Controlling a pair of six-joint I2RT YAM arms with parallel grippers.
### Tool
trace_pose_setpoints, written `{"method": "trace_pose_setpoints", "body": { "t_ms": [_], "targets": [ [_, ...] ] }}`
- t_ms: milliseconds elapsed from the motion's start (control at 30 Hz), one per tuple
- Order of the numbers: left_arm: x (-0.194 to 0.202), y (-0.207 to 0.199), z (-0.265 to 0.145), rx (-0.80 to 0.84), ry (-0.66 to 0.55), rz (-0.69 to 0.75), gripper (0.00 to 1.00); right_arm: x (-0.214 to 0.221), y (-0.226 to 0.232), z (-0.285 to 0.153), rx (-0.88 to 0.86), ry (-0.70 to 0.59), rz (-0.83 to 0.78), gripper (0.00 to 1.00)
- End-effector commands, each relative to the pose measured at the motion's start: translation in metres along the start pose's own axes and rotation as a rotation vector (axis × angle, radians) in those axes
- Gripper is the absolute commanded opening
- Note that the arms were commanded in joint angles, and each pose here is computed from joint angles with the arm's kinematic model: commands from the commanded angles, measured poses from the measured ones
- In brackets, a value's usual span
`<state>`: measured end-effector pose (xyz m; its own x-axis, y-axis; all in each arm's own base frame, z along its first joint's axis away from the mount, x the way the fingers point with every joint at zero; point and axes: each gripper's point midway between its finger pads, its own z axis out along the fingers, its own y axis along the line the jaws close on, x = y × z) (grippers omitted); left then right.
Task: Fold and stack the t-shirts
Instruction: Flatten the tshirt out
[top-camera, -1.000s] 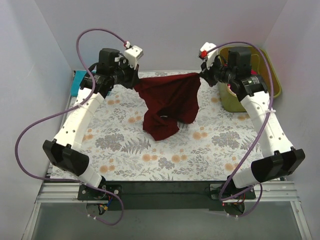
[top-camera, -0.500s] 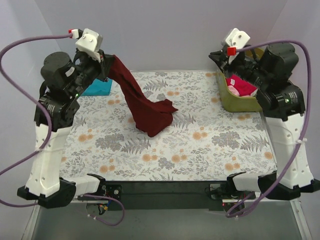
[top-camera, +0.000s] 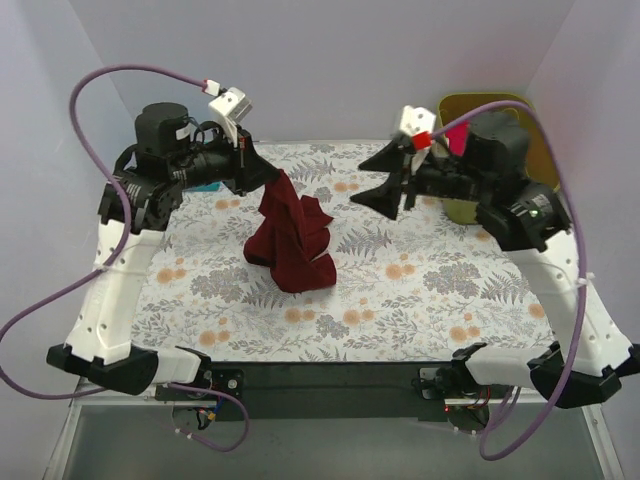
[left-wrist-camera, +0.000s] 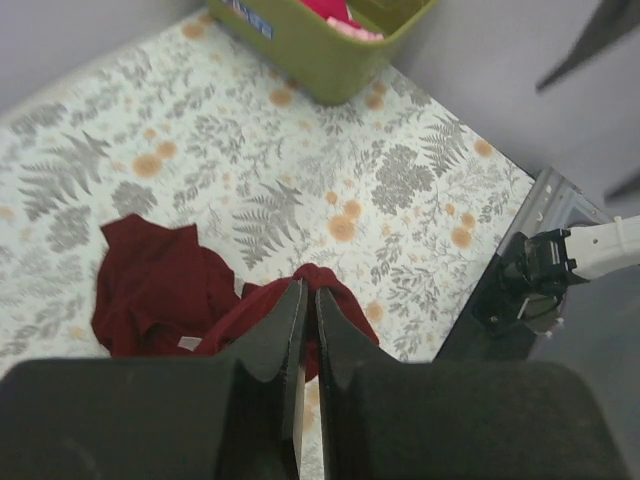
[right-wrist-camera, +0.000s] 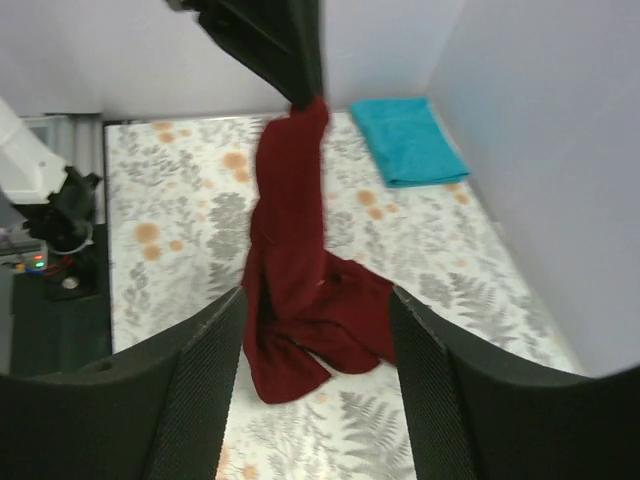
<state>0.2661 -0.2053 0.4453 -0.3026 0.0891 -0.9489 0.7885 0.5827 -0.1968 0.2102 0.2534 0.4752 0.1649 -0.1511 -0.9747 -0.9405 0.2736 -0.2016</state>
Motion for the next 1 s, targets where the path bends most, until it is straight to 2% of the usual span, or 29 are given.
{"method": "trace_pose_setpoints", "body": {
  "t_ms": [0,33,67,167,267,333,433,667,800,900,967],
  "targets": [
    [0.016,-0.001,0.011,0.027,0.053,-0.144,0.00,-0.005,0.034,0.034,-0.095,-0.030,0.041,0.67],
    [0.016,0.002,0.016,0.022,0.050,-0.162,0.00,0.004,0.029,0.045,-0.036,-0.006,0.031,0.68],
    [0.016,0.005,0.018,0.011,0.051,-0.183,0.00,-0.001,0.048,0.060,-0.076,-0.024,0.007,0.70],
    [0.017,0.015,0.032,-0.014,0.065,-0.252,0.00,0.004,0.058,0.086,-0.016,-0.004,-0.051,0.74],
    [0.022,0.019,0.042,0.000,0.096,-0.295,0.00,0.022,0.048,0.110,0.084,0.042,-0.150,0.74],
    [0.028,0.017,0.045,0.021,0.117,-0.326,0.00,0.020,0.030,0.115,0.184,0.023,-0.215,0.72],
    [0.035,0.013,0.047,0.048,0.137,-0.349,0.00,0.028,0.020,0.122,0.231,0.036,-0.284,0.64],
    [0.036,0.003,0.044,0.097,0.142,-0.357,0.00,0.058,0.006,0.135,0.279,0.126,-0.393,0.62],
    [0.038,0.000,0.042,0.108,0.144,-0.354,0.00,0.071,-0.001,0.135,0.313,0.170,-0.428,0.51],
    [0.035,-0.003,0.040,0.122,0.135,-0.345,0.00,0.079,-0.010,0.129,0.352,0.200,-0.416,0.48],
    [0.032,-0.007,0.039,0.144,0.128,-0.339,0.00,0.080,-0.015,0.125,0.359,0.207,-0.406,0.41]
  ]
}}
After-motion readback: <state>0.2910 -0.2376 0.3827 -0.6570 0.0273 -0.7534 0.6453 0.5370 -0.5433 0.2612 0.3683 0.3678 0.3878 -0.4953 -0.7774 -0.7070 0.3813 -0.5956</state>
